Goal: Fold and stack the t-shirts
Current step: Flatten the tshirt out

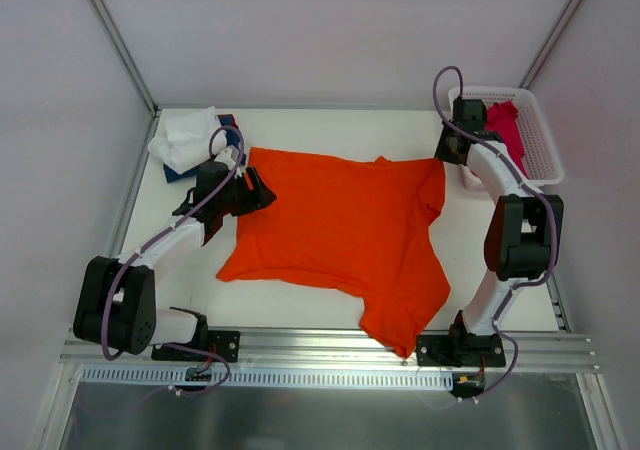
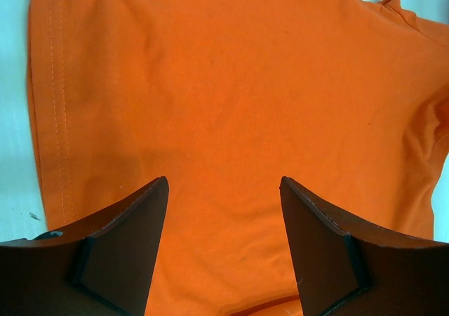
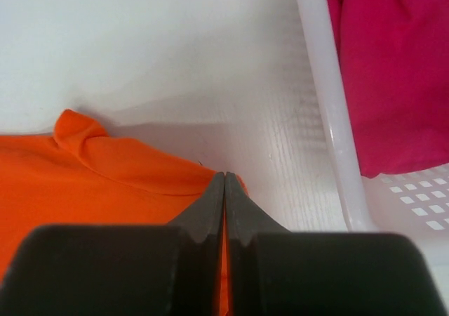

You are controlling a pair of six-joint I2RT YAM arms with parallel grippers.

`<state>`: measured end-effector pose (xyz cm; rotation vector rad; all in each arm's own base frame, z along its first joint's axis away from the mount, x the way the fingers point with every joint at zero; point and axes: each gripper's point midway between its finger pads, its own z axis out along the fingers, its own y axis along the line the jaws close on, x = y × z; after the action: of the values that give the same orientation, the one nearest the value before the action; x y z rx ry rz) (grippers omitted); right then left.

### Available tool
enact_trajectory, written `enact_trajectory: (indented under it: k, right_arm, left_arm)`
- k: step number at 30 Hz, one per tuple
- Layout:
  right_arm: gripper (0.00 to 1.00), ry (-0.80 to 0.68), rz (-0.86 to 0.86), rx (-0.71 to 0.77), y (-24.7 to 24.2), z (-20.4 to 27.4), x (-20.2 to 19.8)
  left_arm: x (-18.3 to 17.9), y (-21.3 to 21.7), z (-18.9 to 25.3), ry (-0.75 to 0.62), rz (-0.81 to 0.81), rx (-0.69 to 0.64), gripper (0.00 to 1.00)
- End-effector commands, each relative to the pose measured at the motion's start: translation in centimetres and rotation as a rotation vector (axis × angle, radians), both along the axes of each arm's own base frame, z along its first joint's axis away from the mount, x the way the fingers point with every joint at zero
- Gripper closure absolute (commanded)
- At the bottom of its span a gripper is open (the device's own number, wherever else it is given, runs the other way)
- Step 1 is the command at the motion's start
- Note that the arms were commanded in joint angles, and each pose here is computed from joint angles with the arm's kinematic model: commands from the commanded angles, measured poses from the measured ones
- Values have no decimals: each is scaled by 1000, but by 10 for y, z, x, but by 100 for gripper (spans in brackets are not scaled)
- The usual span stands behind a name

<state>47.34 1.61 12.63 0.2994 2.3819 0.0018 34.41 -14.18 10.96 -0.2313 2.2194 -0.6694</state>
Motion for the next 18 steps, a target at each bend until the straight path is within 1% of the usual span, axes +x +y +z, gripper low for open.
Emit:
enact_trajectory:
  k: [1, 4, 5, 6, 9, 11, 12, 15, 18]
  right_arm:
    - [100, -177, -22, -46, -9, 58, 9]
    - [100, -172, -12, -55, -9, 62, 13]
    - [99, -128, -10, -59, -9, 57, 9]
    - [95, -90, -8, -64, -9, 45, 12]
    - [77, -47, -4, -65, -7, 42, 11]
    - [73, -42, -2, -73, -4, 40, 7]
    - [69, -53, -8, -82, -5, 45, 4]
    - [67, -53, -10, -93, -3, 49, -2]
    - [66, -65, 38, -59, 15, 58, -12]
  left_arm:
    - [0, -1, 14, -42, -3, -16, 34]
    - [-1, -1, 12, -37, -5, -18, 34]
    - [-1, -1, 12, -35, -5, -18, 34]
    - [-1, -1, 12, -35, -3, -18, 34]
    - [-1, -1, 12, -35, -5, -18, 34]
    - [0, -1, 13, -40, -5, -16, 34]
    - [0, -1, 13, -40, -7, -15, 34]
    - [1, -1, 10, -33, -9, -11, 34]
    - [3, -1, 1, -6, -1, -3, 34]
